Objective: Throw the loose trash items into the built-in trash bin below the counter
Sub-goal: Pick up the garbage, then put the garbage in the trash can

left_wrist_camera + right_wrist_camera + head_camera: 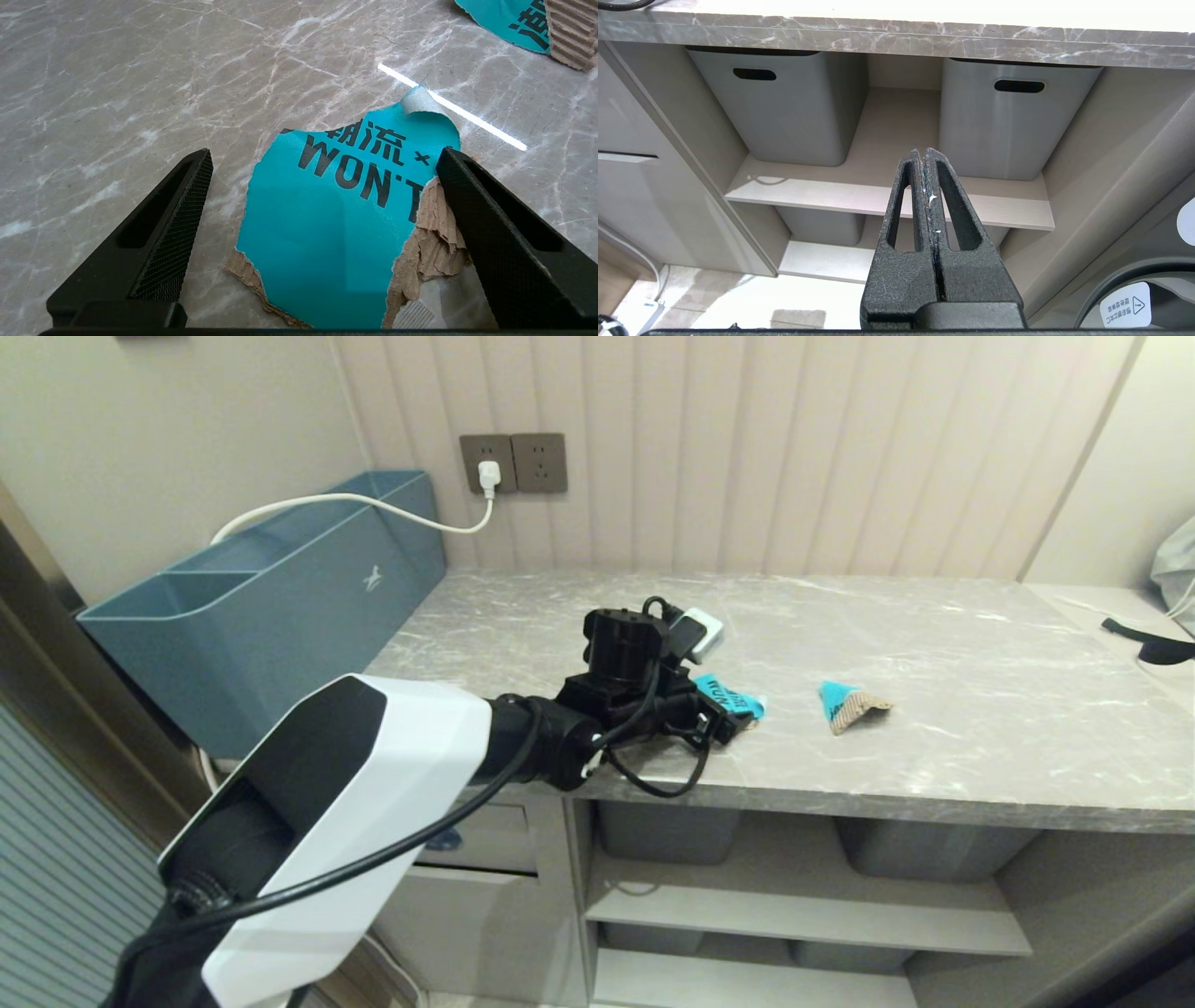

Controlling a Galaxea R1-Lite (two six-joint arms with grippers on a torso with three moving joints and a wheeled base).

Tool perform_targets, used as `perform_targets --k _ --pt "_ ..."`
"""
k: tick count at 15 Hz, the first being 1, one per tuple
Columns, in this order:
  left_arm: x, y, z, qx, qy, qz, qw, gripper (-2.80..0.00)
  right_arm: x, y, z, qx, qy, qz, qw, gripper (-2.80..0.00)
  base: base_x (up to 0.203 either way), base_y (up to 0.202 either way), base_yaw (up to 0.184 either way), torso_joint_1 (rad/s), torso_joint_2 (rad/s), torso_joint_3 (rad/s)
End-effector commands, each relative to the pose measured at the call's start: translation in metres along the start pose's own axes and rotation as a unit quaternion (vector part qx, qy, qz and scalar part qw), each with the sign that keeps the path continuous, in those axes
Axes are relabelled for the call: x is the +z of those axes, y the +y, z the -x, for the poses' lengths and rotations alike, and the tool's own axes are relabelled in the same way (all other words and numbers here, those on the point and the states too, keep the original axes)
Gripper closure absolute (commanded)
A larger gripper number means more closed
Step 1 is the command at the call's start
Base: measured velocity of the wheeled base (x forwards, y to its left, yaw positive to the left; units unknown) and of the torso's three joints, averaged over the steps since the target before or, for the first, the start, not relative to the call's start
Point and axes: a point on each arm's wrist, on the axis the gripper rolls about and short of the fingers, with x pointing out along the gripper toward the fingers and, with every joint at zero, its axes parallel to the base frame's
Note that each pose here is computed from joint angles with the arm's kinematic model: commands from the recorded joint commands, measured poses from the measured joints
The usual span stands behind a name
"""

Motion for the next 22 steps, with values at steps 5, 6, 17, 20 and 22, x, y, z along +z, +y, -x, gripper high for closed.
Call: perform_targets --k 5,6,17,20,22 --pt "0.000 0.000 0.000 0.000 0.000 0.001 1.0000 0.00 0.000 0.000 0.000 0.000 0.000 0.000 1.000 0.00 0.000 0.000 0.000 0.000 0.00 0.000" --pt "0.000 0.000 0.000 0.000 0.000 0.001 1.0000 0.00 0.000 0.000 0.000 0.000 0.000 0.000 1.000 0.00 0.000 0.000 0.000 0.000 0.00 0.000" --pt "0.057 0.003 0.034 0.053 -0.047 0.038 0.9967 0.00 0.000 0.000 0.000 0.001 0.000 0.000 1.000 0.00 0.000 0.000 0.000 0.000 0.00 0.000" --pt "0.091 0.007 0.073 0.068 -0.071 0.039 0.9944 0.00 0.000 0.000 0.000 0.000 0.000 0.000 1.000 0.00 0.000 0.000 0.000 0.000 0.00 0.000" --pt "0.107 0.011 0.110 0.082 -0.076 0.048 0.9926 0.00 0.000 0.000 0.000 0.000 0.000 0.000 1.000 0.00 0.000 0.000 0.000 0.000 0.00 0.000"
